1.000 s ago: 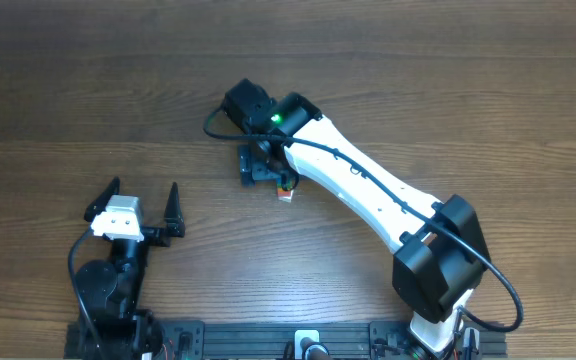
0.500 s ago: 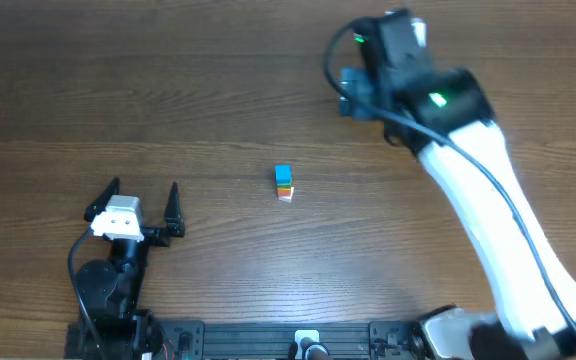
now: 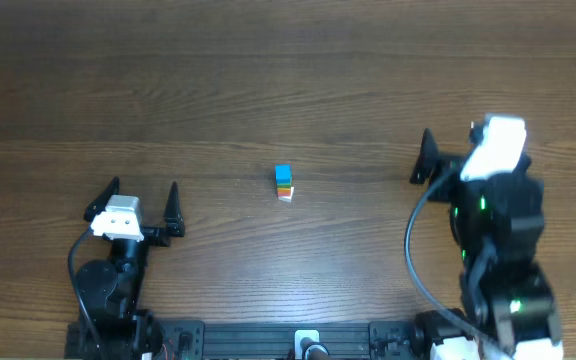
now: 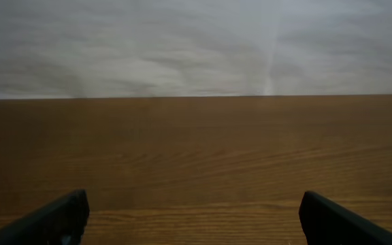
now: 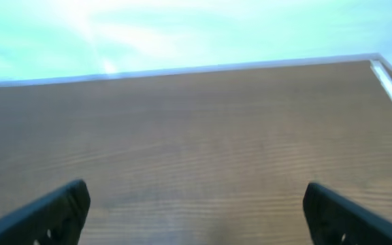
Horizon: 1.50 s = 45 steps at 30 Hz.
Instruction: Stack Cubes
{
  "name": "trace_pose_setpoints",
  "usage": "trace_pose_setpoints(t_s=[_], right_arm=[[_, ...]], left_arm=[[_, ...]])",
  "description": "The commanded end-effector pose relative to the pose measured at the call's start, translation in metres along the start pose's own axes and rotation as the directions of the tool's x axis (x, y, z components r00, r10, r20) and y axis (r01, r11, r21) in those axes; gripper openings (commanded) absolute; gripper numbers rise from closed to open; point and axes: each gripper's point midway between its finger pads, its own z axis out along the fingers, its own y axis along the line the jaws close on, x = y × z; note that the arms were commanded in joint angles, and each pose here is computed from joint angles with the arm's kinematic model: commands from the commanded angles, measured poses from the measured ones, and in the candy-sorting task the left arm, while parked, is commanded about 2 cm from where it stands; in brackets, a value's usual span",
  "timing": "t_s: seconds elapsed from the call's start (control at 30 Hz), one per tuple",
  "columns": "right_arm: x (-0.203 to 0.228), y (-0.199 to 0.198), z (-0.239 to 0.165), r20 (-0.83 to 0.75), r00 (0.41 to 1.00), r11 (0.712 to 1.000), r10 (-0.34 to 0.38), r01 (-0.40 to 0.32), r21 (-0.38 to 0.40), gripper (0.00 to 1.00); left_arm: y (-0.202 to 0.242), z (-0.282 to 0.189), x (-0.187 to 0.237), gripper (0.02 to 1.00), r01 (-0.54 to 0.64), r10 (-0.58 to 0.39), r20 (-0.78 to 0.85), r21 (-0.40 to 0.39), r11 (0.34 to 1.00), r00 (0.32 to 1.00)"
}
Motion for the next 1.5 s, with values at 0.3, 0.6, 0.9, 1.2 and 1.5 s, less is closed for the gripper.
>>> trace_pose_setpoints(t_s=[0.3,0.6,0.9,1.2,1.5], right_arm=[[0.058,-0.025,-0.008,0.307,0.949,0.997,0.070,-0.062,-0.035,0.993],[0.089,-0.025,0.004,0.372,0.927,0.998,0.054,-0.037,-0.052,0.993],[0.103,-0.013,0.009,0.330,0.942,0.993,0.056,-0.019,-0.116,0.993],[0.118,-0.013,0.012,0.271,0.961,0.993,0.059,-0.027,-0.118,0.991],[0.121,-0.013,0.013,0.259,0.964,0.993,0.060,-0.030,-0.116,0.991]], left_arm=[[0.001,0.000,0.001,1.000,-0.014,0.014,0.000,-0.005,1.000,1.000],[0.001,0.000,0.001,1.000,-0.014,0.014,0.000,-0.005,1.000,1.000],[0.001,0.000,0.001,1.000,-0.014,0.014,0.000,-0.005,1.000,1.000],[0.001,0.000,0.001,1.000,-0.014,0.014,0.000,-0.005,1.000,1.000],[0.001,0.000,0.001,1.000,-0.014,0.014,0.000,-0.005,1.000,1.000]])
